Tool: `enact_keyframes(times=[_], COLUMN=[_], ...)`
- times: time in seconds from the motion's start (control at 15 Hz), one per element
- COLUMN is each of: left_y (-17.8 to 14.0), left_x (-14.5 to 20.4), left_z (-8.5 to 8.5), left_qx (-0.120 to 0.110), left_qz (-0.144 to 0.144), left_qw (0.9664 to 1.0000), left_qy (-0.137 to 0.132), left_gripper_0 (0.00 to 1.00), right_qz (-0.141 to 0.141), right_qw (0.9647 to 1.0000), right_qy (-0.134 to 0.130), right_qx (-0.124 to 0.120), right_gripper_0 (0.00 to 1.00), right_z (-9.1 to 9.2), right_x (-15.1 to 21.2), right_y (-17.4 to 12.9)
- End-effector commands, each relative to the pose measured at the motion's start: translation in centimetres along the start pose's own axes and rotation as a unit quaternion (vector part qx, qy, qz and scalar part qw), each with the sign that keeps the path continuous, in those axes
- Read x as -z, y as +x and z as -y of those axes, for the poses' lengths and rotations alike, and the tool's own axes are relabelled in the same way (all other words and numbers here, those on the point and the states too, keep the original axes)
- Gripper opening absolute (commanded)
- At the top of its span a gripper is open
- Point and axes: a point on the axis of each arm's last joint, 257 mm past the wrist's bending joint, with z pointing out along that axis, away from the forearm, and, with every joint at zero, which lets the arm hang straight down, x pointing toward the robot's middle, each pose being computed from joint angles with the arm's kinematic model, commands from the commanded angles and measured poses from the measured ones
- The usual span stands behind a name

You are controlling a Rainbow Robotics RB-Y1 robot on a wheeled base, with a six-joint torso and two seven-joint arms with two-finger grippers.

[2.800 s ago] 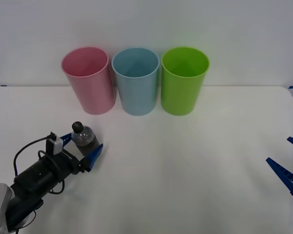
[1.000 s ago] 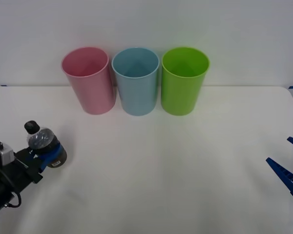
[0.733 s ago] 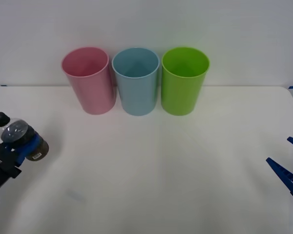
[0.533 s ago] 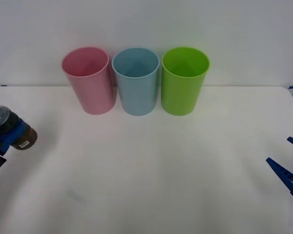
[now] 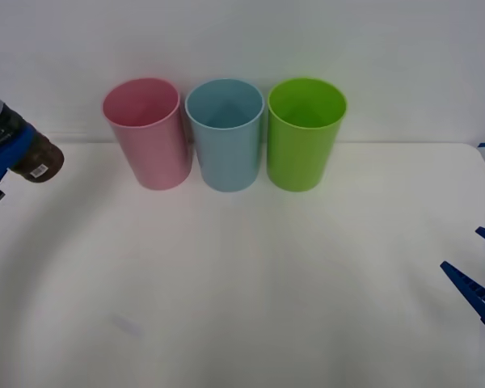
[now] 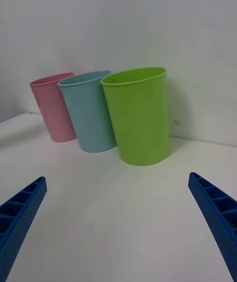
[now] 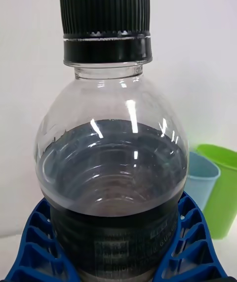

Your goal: Grasp the object on the table and drop it into the matching bin: aluminum can to the light blue bin, PET bottle to the pink bin.

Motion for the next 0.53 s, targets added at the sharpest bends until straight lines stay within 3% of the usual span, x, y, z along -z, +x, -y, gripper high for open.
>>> enact_keyframes(times=[0.07,0.27,0.53], left_y=[-2.1,-3.2,-2.7], left_x=[-3.4,-7.1,-12.2], left_z=[-0.1,0.3,0.5], left_qx=[0.001,-0.009,-0.019], left_qz=[0.017,0.03,0.019], left_qw=[0.9998,0.9994,0.9996], left_qy=[-0.005,-0.012,-0.006], left_gripper_0=[0.0,0.0,0.0], right_qz=[0.0,0.0,0.0], right_qw=[1.0,1.0,1.0], right_qy=[0.0,0.0,0.0], right_qx=[0.0,0.0,0.0], right_gripper_0=[1.0,1.0,1.0], right_z=[0.0,0.0,0.0], right_x=[0.0,0.0,0.0], right_y=[0.0,0.0,0.0])
